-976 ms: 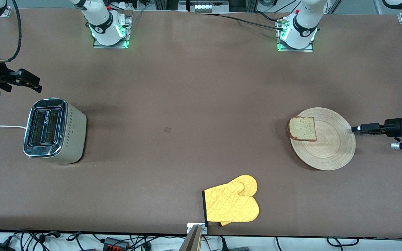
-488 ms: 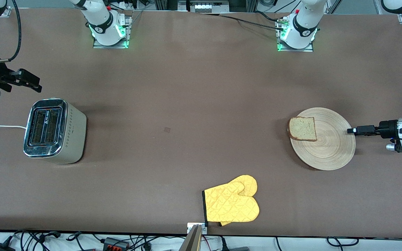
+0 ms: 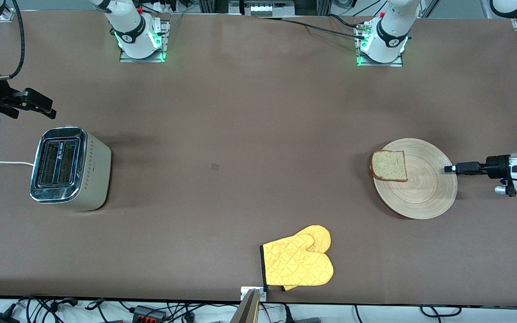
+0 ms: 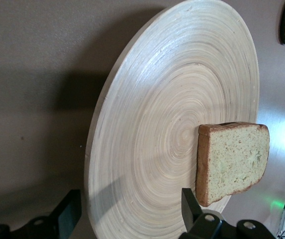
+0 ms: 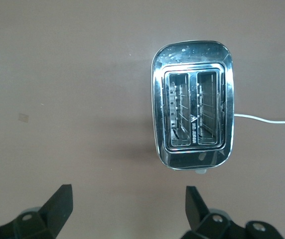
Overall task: Move plate and put bread in toaster
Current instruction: 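Lower the left gripper onto the plate rim and close it, then move the right gripper above the toaster while the left gripper holds the plate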
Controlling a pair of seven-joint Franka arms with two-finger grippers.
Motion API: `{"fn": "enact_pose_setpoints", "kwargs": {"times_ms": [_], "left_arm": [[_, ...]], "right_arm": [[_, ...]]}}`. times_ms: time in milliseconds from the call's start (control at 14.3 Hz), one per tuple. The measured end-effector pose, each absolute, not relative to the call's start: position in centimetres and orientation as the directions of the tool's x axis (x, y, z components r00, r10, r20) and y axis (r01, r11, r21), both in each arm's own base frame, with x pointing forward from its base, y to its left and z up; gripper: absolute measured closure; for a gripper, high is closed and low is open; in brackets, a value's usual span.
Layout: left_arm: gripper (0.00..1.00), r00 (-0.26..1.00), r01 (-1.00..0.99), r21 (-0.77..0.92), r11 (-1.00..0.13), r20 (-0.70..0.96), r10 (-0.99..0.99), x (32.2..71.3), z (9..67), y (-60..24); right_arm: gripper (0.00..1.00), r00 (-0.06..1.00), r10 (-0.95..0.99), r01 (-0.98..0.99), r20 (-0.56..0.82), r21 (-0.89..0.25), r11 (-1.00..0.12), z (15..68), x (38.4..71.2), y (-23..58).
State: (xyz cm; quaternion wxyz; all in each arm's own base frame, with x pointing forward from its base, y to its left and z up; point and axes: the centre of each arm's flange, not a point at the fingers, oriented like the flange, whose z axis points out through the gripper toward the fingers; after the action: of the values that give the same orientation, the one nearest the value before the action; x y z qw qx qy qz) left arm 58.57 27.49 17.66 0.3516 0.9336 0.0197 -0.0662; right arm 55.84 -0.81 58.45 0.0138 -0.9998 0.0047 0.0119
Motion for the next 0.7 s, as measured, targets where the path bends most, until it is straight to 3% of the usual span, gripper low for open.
{"fn": "enact_pose_setpoints", "kwargs": {"times_ms": [697], "left_arm": [[0.11,0.990,0.087,0.658,-0.748,-0.143,-0.011,58.5,17.1,27.4]], "right_arm": [[0.00,0.988,0.117,0.115,-0.104,-0.031,-0.993,53.8,57.3,6.4]]}}
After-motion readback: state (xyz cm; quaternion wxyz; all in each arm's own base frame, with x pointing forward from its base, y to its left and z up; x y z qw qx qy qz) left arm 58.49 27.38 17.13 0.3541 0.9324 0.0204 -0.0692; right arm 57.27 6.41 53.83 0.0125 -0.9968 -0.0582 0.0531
